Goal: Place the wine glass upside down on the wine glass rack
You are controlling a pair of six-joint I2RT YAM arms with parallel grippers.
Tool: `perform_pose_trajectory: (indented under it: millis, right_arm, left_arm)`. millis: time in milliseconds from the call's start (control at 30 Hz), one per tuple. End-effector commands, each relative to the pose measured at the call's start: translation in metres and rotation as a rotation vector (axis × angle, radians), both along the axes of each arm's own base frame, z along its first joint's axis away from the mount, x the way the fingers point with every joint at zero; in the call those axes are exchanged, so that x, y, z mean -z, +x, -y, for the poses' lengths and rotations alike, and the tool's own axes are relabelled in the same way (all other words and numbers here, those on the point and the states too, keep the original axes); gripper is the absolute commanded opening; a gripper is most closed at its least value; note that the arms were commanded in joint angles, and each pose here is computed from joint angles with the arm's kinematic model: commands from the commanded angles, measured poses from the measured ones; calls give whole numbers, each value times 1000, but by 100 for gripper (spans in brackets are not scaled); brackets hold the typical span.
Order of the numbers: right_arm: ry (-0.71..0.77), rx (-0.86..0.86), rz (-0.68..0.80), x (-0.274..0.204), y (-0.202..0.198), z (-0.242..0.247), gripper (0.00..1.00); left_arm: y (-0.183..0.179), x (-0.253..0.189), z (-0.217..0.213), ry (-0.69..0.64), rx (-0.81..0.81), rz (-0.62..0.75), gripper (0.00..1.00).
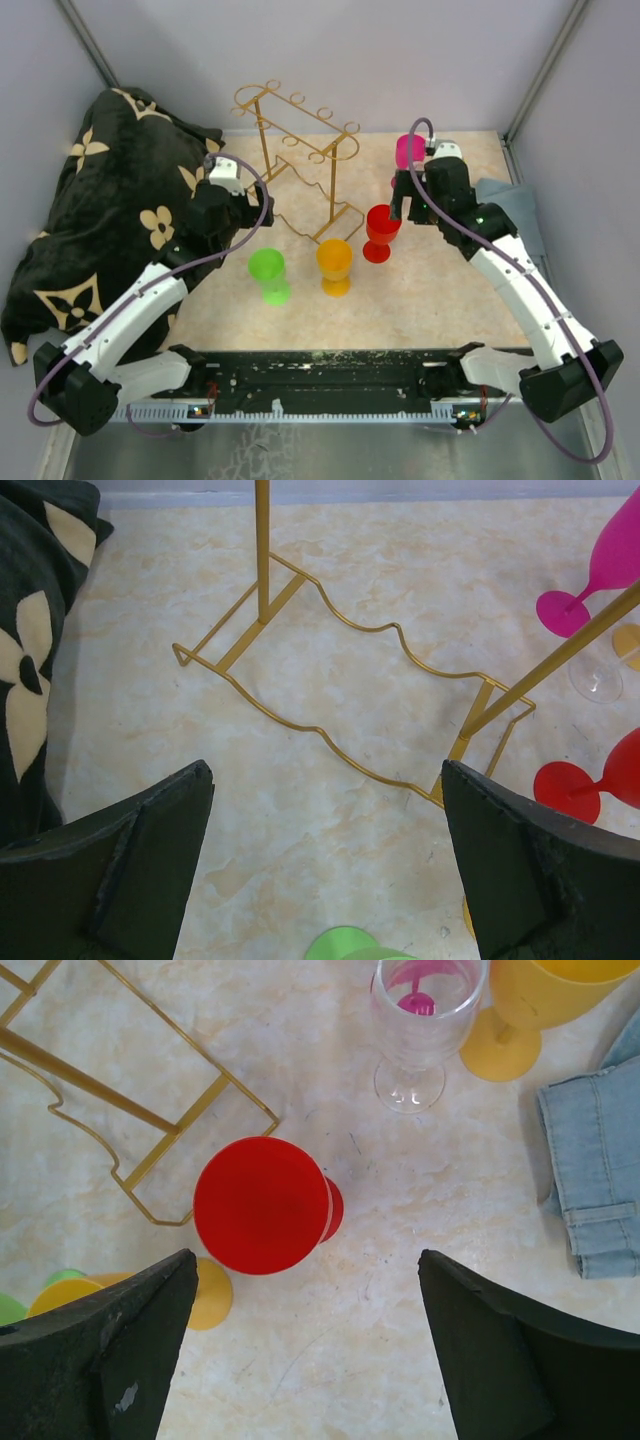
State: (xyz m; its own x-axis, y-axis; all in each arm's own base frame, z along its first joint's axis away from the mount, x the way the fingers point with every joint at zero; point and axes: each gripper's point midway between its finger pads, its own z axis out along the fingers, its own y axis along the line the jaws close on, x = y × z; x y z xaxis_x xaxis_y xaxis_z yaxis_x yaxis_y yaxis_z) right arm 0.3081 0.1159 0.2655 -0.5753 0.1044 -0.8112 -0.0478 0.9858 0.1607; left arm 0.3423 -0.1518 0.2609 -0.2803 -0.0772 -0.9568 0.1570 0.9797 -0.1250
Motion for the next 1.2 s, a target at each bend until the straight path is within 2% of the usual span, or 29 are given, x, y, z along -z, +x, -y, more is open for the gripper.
perform_pose_trajectory:
  millis: [0, 67, 167, 267, 567, 1167]
  right_arm:
    - [-17, -66, -33, 9, 7, -15, 91]
    - [-32, -77, -66, 20, 12, -19, 89]
    - [-50, -81, -99, 33, 22, -24, 74]
    - [-58, -84, -122, 41, 31, -29, 67]
    - [-103, -65, -176, 61, 47, -31, 58]
    - [-129, -60, -231, 94, 52, -28, 43]
  left_arm:
    - [-5, -4, 6, -28, 41, -7, 100]
    - [-6, -2, 7, -31, 42, -17, 100]
    - [-7, -1, 5, -32, 35, -23, 100]
    - [-8, 1, 4, -29, 31, -32, 100]
    - [-15, 4, -4, -23, 11, -35, 100]
    - [-15, 8, -4, -20, 7, -47, 100]
